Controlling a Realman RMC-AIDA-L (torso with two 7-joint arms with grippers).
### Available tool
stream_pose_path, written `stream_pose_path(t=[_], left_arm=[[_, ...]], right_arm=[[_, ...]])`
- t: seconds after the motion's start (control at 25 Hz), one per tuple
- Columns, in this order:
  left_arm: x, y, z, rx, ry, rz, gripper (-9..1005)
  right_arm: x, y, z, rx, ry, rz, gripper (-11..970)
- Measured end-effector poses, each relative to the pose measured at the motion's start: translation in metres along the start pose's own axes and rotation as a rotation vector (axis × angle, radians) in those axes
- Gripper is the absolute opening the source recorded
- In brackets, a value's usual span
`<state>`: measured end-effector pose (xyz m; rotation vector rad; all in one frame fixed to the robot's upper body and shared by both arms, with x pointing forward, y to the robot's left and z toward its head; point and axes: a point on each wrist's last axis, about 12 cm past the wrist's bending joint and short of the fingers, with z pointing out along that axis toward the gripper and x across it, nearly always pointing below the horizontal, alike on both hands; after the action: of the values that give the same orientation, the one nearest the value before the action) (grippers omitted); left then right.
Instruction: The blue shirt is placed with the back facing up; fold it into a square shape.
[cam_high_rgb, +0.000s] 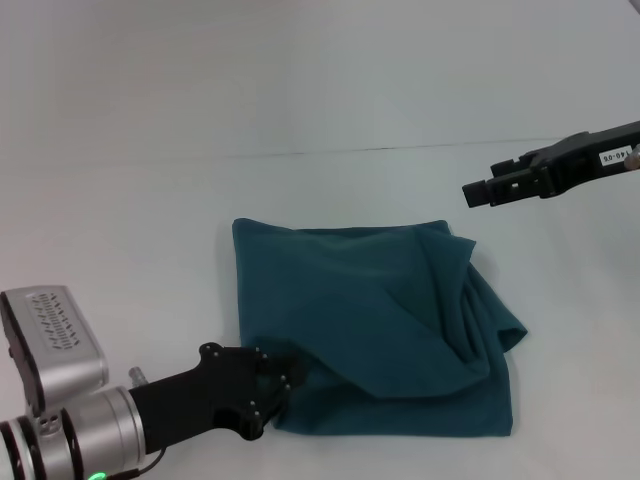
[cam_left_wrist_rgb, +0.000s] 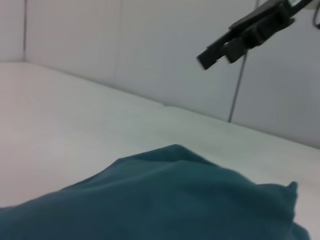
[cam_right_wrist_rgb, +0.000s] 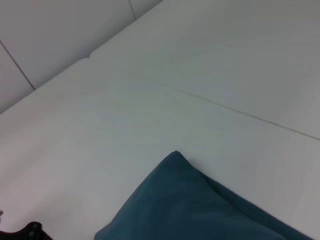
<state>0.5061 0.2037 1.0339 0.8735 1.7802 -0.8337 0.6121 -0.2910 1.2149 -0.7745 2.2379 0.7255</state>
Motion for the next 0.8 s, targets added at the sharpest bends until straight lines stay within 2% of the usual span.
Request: stream_pose_path(t=[0.2, 0.44, 0.64, 0.76, 0.8], left_arm=[[0.005, 0.002, 0.002, -0.024, 0.026, -0.022, 99], [0.007, 0.001, 0.007, -0.028, 0.055, -0.011, 295], [0.008, -0.001, 0.014, -0.027, 0.08, 0.004, 495], [0.008, 0.0, 0.016, -0.029, 0.084, -0.001, 656], [0.007, 0.0, 0.017, -0.027, 0.085, -0.01, 653]], right_arm=[[0.003, 0.0, 0.001, -0.001, 0.003, 0.005, 718], [0.005, 0.0, 0.001, 0.0, 0.004, 0.011, 717], [0.006, -0.001, 0.0, 0.0, 0.005, 0.013, 716], [0.006, -0.001, 0.0, 0.001, 0.005, 0.013, 715], [0.006, -0.001, 0.0, 0.001, 0.005, 0.013, 715]])
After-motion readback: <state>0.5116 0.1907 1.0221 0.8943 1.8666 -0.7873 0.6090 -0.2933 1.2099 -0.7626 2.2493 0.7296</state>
